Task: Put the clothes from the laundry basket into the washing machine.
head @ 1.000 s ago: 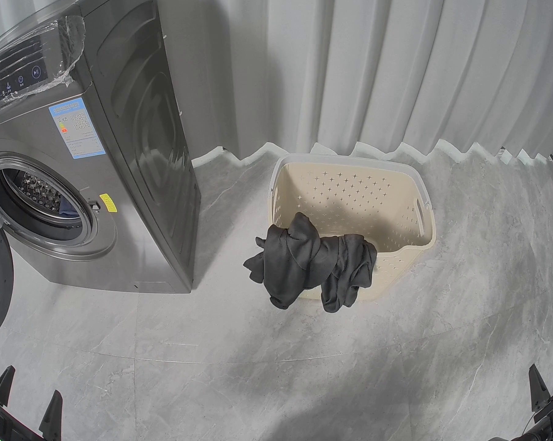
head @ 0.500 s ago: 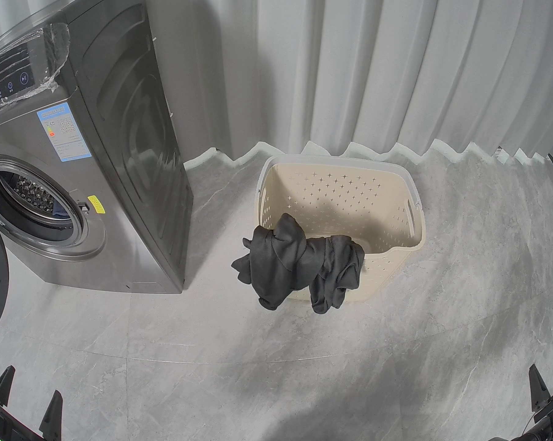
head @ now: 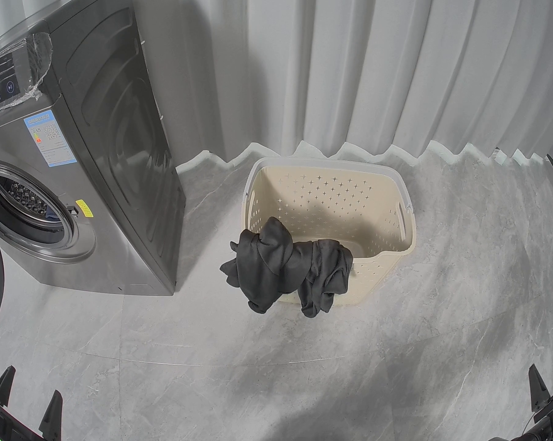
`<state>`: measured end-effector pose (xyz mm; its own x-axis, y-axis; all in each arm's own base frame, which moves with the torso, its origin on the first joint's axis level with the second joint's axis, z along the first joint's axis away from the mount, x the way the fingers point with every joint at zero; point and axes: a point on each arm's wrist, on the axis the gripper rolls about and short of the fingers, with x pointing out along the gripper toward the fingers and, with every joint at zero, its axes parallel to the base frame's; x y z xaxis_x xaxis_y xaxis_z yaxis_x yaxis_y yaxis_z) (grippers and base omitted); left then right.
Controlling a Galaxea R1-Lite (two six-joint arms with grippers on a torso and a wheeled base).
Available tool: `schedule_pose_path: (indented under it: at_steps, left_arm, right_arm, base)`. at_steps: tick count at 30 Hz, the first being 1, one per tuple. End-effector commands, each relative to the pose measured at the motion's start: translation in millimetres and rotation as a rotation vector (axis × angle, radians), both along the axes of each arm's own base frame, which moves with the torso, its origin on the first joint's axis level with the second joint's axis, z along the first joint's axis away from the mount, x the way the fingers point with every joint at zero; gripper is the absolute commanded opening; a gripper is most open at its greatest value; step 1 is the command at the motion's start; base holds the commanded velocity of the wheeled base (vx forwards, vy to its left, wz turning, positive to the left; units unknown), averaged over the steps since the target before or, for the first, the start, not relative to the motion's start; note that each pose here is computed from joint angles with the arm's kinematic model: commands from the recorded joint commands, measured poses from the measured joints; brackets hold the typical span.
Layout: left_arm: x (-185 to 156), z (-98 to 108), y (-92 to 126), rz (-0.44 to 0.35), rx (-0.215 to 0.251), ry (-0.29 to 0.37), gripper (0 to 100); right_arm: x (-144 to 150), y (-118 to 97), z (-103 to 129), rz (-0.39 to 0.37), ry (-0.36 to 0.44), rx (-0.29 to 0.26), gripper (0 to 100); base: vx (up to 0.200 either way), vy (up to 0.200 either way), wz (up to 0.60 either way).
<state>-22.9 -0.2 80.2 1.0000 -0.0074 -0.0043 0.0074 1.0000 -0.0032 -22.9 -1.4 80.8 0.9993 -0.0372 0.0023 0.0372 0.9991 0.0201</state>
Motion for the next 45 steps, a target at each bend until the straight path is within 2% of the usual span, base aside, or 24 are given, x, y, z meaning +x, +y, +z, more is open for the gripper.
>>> schedule_pose_path:
  at_steps: [1, 11, 13, 14, 18, 24, 25, 27, 28, 29, 31, 32, 33, 34, 35, 36, 38, 40, 45]
  left_arm:
    - [0.1, -4.8, 0.0, 0.0, -0.003, 0.002, 100]
    - [0.1, -4.8, 0.0, 0.0, 0.003, 0.002, 100]
    - [0.1, -4.8, 0.0, 0.0, 0.003, 0.002, 100]
    - [0.1, -4.8, 0.0, 0.001, 0.002, 0.002, 100]
    - [0.1, -4.8, 0.0, 0.001, 0.003, 0.002, 100]
    - [0.1, -4.7, 0.0, 0.001, 0.008, 0.0, 100]
    - [0.1, -4.7, 0.0, 0.001, 0.008, 0.0, 100]
    - [0.1, -5.1, 0.0, 0.001, 0.011, 0.0, 100]
    - [0.2, -5.1, 0.0, 0.001, 0.009, 0.002, 100]
    - [0.1, -5.1, 0.0, 0.001, 0.009, 0.0, 100]
    - [0.1, -5.1, 0.0, 0.001, 0.009, 0.0, 100]
    - [0.1, -5.1, 0.0, 0.001, 0.009, 0.0, 100]
    - [0.1, -5.1, 0.0, 0.001, 0.009, 0.0, 100]
    - [0.1, -5.1, 0.0, 0.001, 0.009, 0.0, 100]
    - [0.1, -5.1, 0.0, 0.001, 0.008, 0.0, 100]
    - [0.1, -5.1, 0.0, 0.001, 0.008, 0.0, 100]
    - [0.1, -5.3, 0.0, 0.001, 0.005, 0.002, 100]
    - [0.1, -5.1, 0.0, 0.001, 0.005, 0.0, 100]
    - [0.1, -5.1, 0.0, 0.001, 0.009, 0.0, 100]
  right_arm:
    - [0.1, 0.0, -5.2, 0.0, 0.001, 0.0, 100]
    - [0.1, 0.0, -5.4, 0.0, 0.002, 0.0, 100]
    - [0.1, 0.2, -5.4, 0.002, 0.003, -0.012, 100]
    - [0.1, 0.7, -5.2, 0.022, 0.002, -0.04, 100]
    - [0.1, 0.7, -5.4, 0.031, 0.003, -0.019, 100]
    - [0.1, 0.8, -4.7, 0.031, -0.003, -0.023, 100]
    - [-0.8, 1.0, -0.5, 0.04, -0.026, -0.026, 100]
    - [-9.6, 0.8, 28.1, 0.042, -0.132, -0.021, 100]
    - [-11.6, 0.8, 36.0, 0.042, -0.149, -0.018, 100]
    - [-13.1, 0.6, 62.6, 0.051, -0.171, -0.018, 100]
    - [-13.1, 0.6, 62.6, 0.051, -0.171, -0.018, 100]
    - [2.7, 1.0, 84.8, 0.106, -0.082, -0.01, 100]
    - [10.4, 1.5, 85.7, 0.134, -0.033, 0.001, 100]
    - [10.4, 1.5, 85.7, 0.134, -0.033, 0.001, 100]
    - [38.4, 4.6, 83.8, 0.207, 0.134, 0.059, 100]
    - [50.7, 6.5, 82.1, 0.226, 0.207, 0.084, 100]
    - [69.5, 10.3, 78.7, 0.258, 0.306, 0.11, 100]
    - [82.3, 14.5, 76.1, 0.296, 0.346, 0.113, 100]
    - [86.5, 19.9, 67.5, 0.367, 0.354, 0.092, 100]
  base:
    - [0.0, 0.0, 0.0]
    - [0.0, 0.0, 0.0]
    - [0.0, 0.0, 0.0]
    - [0.0, 0.0, 0.0]
    - [0.0, 0.0, 0.0]
    - [0.033, 0.0, 0.0]
    - [0.2, 0.0, 0.0]
    - [0.2, 0.0, 0.0]
    - [0.2, 0.0, 0.0]
    - [0.2, 0.0, 0.0]
    - [0.0, 0.0, 0.0]
    - [0.0, 0.0, 0.0]
    - [0.0, 0.0, 0.0]
    - [0.0, 0.0, 0.0]
    - [0.0, 0.0, 0.0]
    - [0.0, 0.0, 0.0]
    - [0.0, 0.0, 0.0]
    - [0.0, 0.0, 0.0]
    - [0.04, 0.0, 0.0]
